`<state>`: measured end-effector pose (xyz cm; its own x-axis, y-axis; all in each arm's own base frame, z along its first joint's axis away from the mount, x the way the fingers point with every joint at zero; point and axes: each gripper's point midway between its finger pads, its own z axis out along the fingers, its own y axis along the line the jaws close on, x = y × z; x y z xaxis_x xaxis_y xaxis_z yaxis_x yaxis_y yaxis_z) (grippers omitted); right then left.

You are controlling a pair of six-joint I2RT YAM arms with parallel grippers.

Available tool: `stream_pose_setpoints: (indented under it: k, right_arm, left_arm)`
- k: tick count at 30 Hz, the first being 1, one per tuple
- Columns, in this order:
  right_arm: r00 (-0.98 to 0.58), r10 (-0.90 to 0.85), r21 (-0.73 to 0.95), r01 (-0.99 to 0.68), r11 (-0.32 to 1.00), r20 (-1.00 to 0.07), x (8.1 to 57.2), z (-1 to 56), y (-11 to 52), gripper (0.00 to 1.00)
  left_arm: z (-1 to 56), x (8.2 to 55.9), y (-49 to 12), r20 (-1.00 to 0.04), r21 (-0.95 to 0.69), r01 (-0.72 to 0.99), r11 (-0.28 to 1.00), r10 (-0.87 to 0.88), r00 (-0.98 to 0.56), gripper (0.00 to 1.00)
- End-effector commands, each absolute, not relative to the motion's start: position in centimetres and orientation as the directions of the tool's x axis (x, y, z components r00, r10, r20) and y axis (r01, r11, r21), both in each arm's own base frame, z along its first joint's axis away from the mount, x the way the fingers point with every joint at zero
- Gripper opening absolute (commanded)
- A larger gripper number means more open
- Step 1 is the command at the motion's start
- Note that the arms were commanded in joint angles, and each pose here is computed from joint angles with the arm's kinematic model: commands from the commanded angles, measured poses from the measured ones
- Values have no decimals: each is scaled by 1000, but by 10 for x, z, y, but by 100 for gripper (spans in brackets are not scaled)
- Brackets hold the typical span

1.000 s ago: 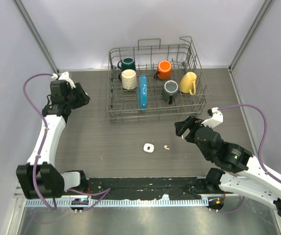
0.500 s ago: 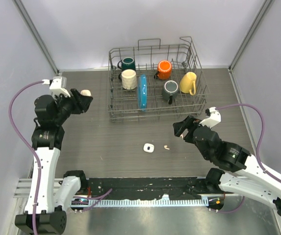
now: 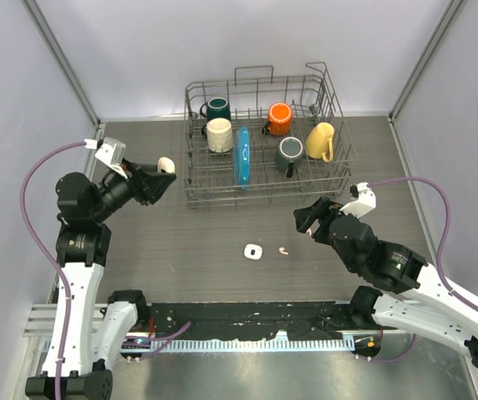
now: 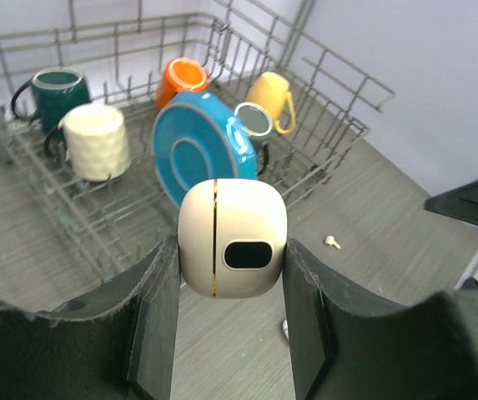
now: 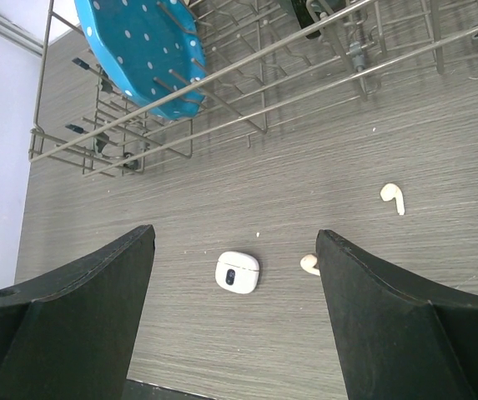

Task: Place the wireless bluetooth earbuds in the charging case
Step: Pick up the charging case at the center of the board.

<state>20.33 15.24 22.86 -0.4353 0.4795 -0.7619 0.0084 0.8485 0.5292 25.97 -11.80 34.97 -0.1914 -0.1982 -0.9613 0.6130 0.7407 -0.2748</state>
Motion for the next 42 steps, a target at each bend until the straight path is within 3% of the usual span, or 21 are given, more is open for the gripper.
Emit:
stream_pose_setpoints:
  k: [1,11,14,29,33,42]
  right_arm:
    - [-400,550,602,-7,798,-734,207,256,158,84]
    - [-450,534,643,-126,755,-716,202,274,184,84]
    - [-480,506,642,-170,748,-717,200,279,198,84]
    - [-586,359,640,-390,662,-727,184,311,254,77]
    - [-598,337,636,-403,658,-727,183,309,259,76]
    - [-658,233,628,-464,624,-717,172,296,279,63]
  left_arm:
    - [383,235,-139,-981,-166,759,630,-183,-63,0]
    - [368,206,-189,-989,-110,870,481,-136,-50,0]
    - [357,207,-202,-994,-95,868,488,-91,-58,0]
    - [286,183,-297,-940,215,889,403,334,76,0]
    - [291,180,-307,-941,239,884,402,320,109,0]
    - [296,182,-311,-936,278,864,419,322,145,0]
